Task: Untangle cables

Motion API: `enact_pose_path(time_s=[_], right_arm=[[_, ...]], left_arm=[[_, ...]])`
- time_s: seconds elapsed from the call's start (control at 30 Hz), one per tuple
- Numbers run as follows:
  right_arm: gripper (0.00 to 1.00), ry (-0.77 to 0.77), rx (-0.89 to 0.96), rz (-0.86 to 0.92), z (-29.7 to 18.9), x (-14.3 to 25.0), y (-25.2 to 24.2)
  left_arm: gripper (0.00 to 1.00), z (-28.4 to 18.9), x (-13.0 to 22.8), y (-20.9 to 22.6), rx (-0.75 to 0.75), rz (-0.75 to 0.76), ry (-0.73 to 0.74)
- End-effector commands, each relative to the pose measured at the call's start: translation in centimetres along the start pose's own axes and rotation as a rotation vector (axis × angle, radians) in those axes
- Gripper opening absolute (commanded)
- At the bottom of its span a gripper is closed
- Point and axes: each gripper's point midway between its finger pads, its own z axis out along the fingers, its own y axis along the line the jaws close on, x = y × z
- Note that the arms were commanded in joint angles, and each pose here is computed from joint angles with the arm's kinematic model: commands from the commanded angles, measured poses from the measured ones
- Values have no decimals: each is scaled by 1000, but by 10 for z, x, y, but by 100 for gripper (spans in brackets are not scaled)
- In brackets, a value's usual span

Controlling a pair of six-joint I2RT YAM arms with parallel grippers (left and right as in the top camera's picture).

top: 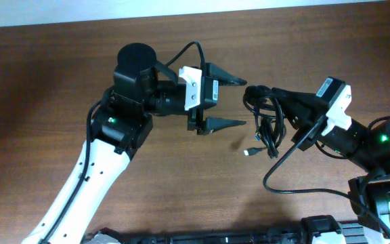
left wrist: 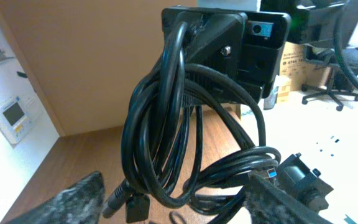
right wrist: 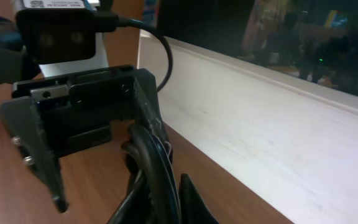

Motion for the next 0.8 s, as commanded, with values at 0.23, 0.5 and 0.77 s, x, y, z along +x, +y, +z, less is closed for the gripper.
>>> enact_pose_path(time_s=[0.23, 0.5, 0.77], right_arm=[[4, -30, -105, -14, -2, -9, 20], [4, -30, -106, -13, -2, -9, 20], [17, -31, -105, -14, -2, -9, 20]], left_arm=[[54, -4, -16, -8, 22, 55, -27], [0, -4, -17, -6, 9, 66, -27], [0, -5, -9, 20, -141, -73, 15]])
